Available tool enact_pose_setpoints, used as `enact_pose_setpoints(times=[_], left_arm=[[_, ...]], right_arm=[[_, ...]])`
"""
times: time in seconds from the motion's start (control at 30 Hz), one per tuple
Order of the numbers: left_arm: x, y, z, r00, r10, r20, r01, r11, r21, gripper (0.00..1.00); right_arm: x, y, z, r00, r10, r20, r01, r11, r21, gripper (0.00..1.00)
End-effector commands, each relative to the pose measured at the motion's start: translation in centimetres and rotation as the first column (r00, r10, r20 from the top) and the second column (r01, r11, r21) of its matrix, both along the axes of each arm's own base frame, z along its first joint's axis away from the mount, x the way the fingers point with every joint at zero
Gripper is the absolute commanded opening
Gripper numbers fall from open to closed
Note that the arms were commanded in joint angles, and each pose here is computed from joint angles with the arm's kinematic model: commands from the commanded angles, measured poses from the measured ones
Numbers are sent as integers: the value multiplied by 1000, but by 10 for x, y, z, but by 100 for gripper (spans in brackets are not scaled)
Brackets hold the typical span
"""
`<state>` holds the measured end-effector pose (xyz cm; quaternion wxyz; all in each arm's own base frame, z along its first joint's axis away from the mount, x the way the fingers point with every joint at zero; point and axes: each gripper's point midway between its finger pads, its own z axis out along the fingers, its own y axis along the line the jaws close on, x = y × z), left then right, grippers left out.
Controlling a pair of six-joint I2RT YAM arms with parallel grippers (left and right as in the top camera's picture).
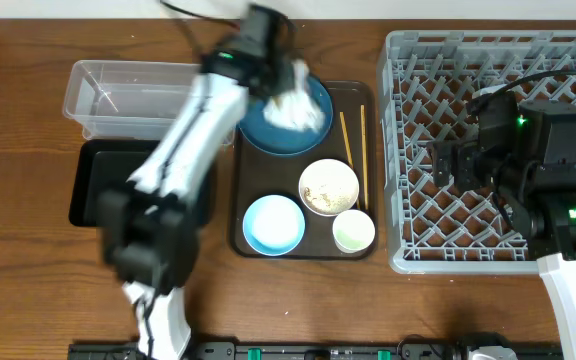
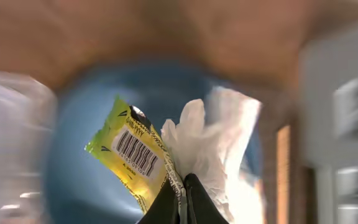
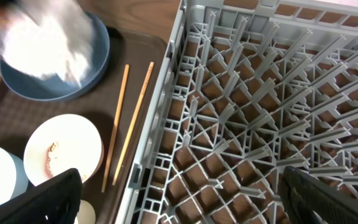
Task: Sort waste into correct bins and load items into the dishwasher rack
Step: 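Carry the wrapper and tissue left and drop into clear bin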
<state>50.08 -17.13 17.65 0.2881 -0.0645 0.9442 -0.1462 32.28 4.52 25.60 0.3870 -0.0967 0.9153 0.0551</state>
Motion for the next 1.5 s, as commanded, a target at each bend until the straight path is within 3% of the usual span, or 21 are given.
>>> enact_pose_setpoints(times=[0.0,0.2,0.47,0.8,0.87,0.93,1.03,1.23,1.47], left_arm=[[5,44,49,993,87,80,-85,996,-31,6],[6,121,43,972,233,32,-233,972,-14,6],[-6,195,-3,913,400,-80,-388,913,126,6],[-6,220,-68,890,424,-168,-372,887,273,7],[-5,221,-75,888,426,-176,-370,887,277,17],[-4,221,-76,887,426,-178,-370,886,278,47],[0,222,-68,893,422,-156,-372,887,272,67],[6,223,-28,925,373,-73,-341,899,274,80],[-1,220,19,965,261,11,-251,917,311,83]], right_arm=[[1,4,10,1000,13,24,-14,1000,11,99],[2,4,9,1000,13,24,-14,1000,12,99],[3,5,10,1000,16,27,-16,1000,14,99],[2,5,9,1000,13,24,-13,1000,17,99],[2,5,9,1000,11,23,-11,1000,20,99],[2,5,9,1000,11,22,-11,1000,19,99],[2,5,9,1000,11,21,-11,1000,19,99],[2,5,9,1000,11,21,-12,1000,19,99],[3,5,10,1000,11,26,-11,1000,19,99]])
